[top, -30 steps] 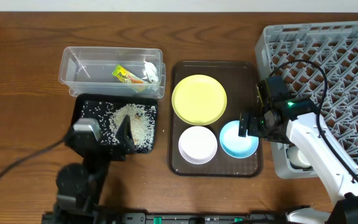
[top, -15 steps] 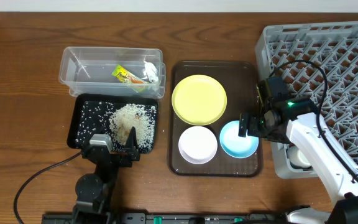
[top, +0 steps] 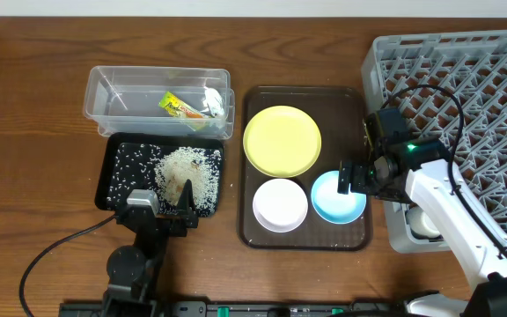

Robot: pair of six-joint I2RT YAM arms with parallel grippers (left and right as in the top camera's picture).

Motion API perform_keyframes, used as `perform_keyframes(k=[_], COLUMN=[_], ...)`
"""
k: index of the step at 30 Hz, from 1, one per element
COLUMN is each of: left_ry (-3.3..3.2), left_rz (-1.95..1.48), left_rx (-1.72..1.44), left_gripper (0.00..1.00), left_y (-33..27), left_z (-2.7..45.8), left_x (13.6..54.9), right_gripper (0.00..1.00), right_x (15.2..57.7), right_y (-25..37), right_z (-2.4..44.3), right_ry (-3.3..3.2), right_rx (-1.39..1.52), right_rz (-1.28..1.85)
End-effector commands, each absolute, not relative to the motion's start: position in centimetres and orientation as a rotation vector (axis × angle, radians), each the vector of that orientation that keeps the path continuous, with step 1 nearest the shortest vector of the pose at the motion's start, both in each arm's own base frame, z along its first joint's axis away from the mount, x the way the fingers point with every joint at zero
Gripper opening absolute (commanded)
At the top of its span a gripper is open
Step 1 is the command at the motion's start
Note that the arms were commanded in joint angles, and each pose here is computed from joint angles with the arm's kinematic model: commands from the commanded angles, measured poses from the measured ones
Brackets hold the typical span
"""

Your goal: Sort waste into correct bins and load items into the dishwasher rack

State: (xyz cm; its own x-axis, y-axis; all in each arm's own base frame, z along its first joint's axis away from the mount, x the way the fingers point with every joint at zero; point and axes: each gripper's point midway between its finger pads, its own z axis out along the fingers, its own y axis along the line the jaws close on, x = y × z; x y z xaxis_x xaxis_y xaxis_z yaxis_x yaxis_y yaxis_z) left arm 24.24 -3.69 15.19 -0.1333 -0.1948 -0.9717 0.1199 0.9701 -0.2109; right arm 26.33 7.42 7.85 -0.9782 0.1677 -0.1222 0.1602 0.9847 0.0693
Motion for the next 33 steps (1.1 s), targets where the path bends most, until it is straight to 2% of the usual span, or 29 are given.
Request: perform_keyframes(k=[1,8,17,21,24,25,26,28,29,30,33], left_ry=[1.732,1.736,1.736,1.736,1.736,1.736,1.736,1.736,1.736,1.736,1.736], left_rz=[-0.223,-0.223,-0.222,-0.223,-0.222,-0.223,-0.223,-0.223,-0.223,-0.222,-0.223], left_rx=[-0.068,-0.068,-0.068,-0.068,-0.069,-0.068,-0.068,-0.068,-0.068,-0.069,-0.068], left_gripper=[0.93,0.94,0.93,0.93,0.94,0.94,0.94,0.93,0.93,0.93,0.93], left_y=[-3.1,-3.1,-3.1,-3.1,-3.1,-3.1,-3.1,-3.1,-3.1,-3.1,-3.1], left_z=[13.6,13.5,13.5,13.5,13.5,13.5,13.5,13.5,13.5,13.5,13.5], left_x=[24.2,24.2,24.2,24.2,24.2,24.2,24.2,24.2,24.2,24.2,24.2], right_gripper=[0.99,0.99,0.99,0.99,0.99,0.91,0.78,0.75,0.79,0.79,0.76], right_x=[26.2,23.9,24.4,25.1,25.7,25.9,25.9,25.7,25.5,25.3,24.9], right_y=[7.8,7.0,7.2,10.4,11.8,11.9,11.9,11.9,11.7,11.3,8.8], right_z=[7.8,7.5,7.6,8.0,8.4,8.3,8.2,7.6,7.1,6.6,5.1], right_ry=[3.006,3.106,3.084,3.062,3.030,3.023,3.024,3.029,3.032,3.034,3.033], right_rx=[0.238,-0.106,-0.093,0.126,0.108,0.129,0.159,0.197,0.202,0.201,0.289], right_rz=[0.091,0.020,0.038,0.317,0.435,0.442,0.438,0.421,0.399,0.362,0.160])
